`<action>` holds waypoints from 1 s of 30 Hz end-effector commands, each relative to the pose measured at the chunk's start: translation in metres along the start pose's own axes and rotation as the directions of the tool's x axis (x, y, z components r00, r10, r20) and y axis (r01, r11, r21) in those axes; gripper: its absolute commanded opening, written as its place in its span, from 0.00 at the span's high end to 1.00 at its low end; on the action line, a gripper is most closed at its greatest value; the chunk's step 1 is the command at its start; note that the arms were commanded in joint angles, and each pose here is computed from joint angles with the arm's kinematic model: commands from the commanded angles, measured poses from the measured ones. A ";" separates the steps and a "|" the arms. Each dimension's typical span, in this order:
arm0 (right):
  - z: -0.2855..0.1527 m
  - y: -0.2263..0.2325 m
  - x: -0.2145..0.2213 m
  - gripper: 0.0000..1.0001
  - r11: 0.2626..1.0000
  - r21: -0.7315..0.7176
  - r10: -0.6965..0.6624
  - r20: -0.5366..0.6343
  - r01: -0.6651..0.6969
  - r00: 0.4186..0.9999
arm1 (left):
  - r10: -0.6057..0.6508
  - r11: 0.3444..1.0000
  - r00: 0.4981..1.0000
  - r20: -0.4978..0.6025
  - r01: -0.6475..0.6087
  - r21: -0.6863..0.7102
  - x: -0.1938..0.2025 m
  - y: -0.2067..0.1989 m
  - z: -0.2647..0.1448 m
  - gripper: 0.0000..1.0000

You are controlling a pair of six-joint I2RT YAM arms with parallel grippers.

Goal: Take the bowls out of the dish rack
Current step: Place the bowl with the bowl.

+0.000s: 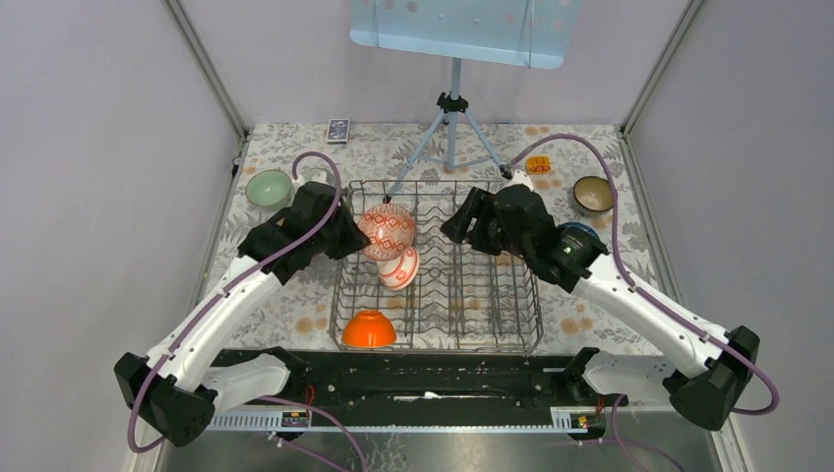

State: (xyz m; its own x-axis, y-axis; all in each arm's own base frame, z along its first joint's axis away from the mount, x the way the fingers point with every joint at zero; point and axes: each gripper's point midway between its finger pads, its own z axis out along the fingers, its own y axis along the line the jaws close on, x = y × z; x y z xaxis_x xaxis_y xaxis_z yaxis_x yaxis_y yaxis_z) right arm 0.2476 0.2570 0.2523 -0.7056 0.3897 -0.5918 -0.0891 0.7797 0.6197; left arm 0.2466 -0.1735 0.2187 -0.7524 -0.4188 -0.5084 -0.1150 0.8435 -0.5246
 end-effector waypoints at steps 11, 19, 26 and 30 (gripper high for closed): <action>0.023 0.052 0.004 0.38 0.992 -0.036 -0.123 -0.085 0.120 0.989 | -0.049 0.995 0.999 0.008 0.050 -0.084 0.011 -0.020 0.004 1.00; 0.034 0.048 0.014 0.45 0.976 -0.008 -0.217 -0.138 0.218 0.966 | -0.031 0.993 0.999 0.019 0.033 -0.110 0.013 -0.025 0.008 1.00; 0.043 0.041 0.021 0.47 0.967 0.009 -0.251 -0.167 0.256 0.953 | -0.022 0.994 0.999 0.027 0.025 -0.105 0.014 -0.031 0.007 1.00; 0.047 0.037 0.027 0.52 0.963 0.006 -0.263 -0.180 0.269 0.948 | -0.019 0.995 0.999 0.029 0.022 -0.095 0.014 -0.035 0.005 1.00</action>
State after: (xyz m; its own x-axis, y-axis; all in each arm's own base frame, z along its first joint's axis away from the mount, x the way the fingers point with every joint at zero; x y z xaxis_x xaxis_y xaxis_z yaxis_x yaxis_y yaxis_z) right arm 0.2564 0.3139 0.2245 -0.7937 0.0965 -0.6006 -0.2294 0.8670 0.4424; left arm 0.2270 -0.1986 0.1902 -0.7935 -0.3830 -0.4729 -0.2109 0.9020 -0.3767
